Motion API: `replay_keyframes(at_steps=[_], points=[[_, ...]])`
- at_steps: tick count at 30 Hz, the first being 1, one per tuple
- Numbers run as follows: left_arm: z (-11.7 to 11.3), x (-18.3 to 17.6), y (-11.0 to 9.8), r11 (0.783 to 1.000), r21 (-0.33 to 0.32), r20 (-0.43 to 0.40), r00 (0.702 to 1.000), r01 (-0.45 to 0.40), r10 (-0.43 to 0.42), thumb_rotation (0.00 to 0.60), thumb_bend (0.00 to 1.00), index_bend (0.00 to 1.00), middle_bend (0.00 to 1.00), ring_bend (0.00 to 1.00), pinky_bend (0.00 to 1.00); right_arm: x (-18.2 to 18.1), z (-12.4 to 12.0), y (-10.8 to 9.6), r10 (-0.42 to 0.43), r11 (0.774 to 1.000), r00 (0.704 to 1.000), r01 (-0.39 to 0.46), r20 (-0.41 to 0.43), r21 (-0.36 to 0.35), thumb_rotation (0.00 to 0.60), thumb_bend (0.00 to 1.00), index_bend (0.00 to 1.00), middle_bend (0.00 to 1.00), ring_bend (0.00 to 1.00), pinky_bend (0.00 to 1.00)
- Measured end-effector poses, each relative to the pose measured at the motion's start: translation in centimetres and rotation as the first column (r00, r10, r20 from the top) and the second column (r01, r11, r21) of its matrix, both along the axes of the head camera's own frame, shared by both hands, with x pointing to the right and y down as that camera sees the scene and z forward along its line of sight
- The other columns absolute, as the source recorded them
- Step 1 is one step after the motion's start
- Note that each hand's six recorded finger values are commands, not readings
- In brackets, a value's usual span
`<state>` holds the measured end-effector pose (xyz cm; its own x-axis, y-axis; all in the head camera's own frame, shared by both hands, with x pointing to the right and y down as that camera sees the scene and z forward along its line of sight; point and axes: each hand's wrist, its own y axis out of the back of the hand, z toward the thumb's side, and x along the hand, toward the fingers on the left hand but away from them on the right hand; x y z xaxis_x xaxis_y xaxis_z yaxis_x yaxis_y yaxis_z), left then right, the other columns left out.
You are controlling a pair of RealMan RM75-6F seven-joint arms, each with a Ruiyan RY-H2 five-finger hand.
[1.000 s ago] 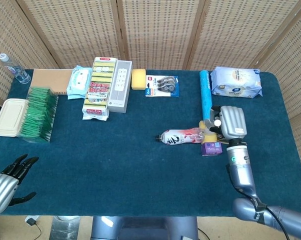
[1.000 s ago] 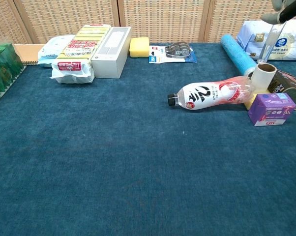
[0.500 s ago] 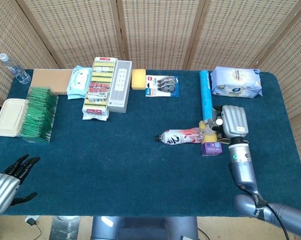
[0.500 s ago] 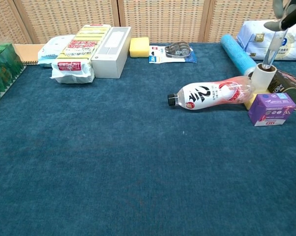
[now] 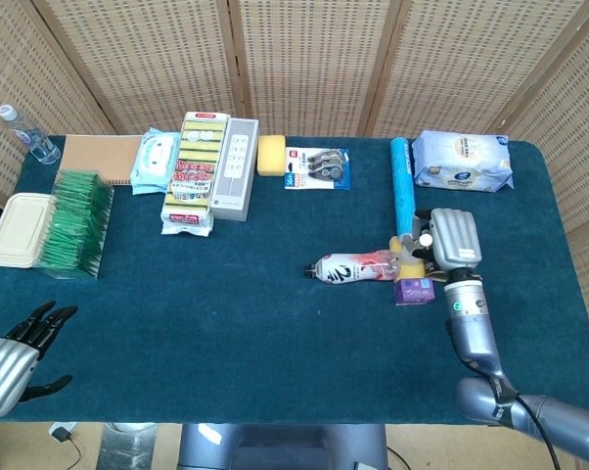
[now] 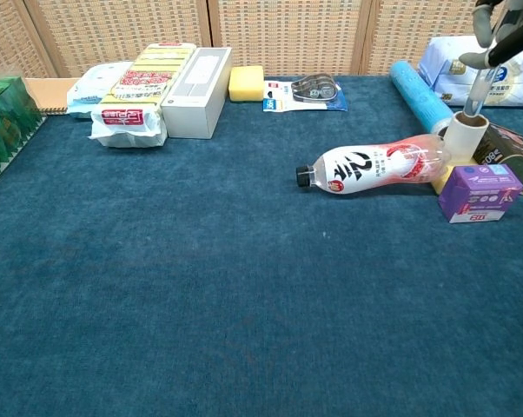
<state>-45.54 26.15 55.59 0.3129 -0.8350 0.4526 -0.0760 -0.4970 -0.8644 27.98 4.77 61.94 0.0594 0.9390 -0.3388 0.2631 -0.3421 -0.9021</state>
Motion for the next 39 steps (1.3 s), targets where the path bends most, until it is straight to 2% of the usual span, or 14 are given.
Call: replay_keyframes(at_steps=[18, 33, 39], points=[[-0.2, -0.2, -0.1, 1.0, 0.004, -0.006, 1.0, 0.007, -0.007, 0.6, 0.11, 0.0, 0.16, 0.08, 0.3, 0.0, 2.3, -0.1, -0.013, 0.999, 1.0, 0.011, -0.025, -0.046, 0.6, 0.34, 0.77, 0.93, 0.99, 0.84], [-0.2, -0.3, -0.1, 1.0, 0.004, -0.006, 1.0, 0.011, -0.011, 0.6, 0.11, 0.0, 0.16, 0.08, 0.3, 0.0, 4.1, -0.3, -0.056, 0.995, 0.998, 0.052, -0.041, -0.091, 0.6, 0.33, 0.71, 0.82, 0.86, 0.72], [-0.3, -0.4, -0.1, 1.0, 0.007, -0.011, 1.0, 0.011, -0.011, 0.6, 0.11, 0.0, 0.16, 0.08, 0.3, -0.3, 4.6, -0.7, -0.072, 0.993, 0.997, 0.067, -0.043, -0.098, 0.6, 0.32, 0.67, 0.74, 0.77, 0.65]])
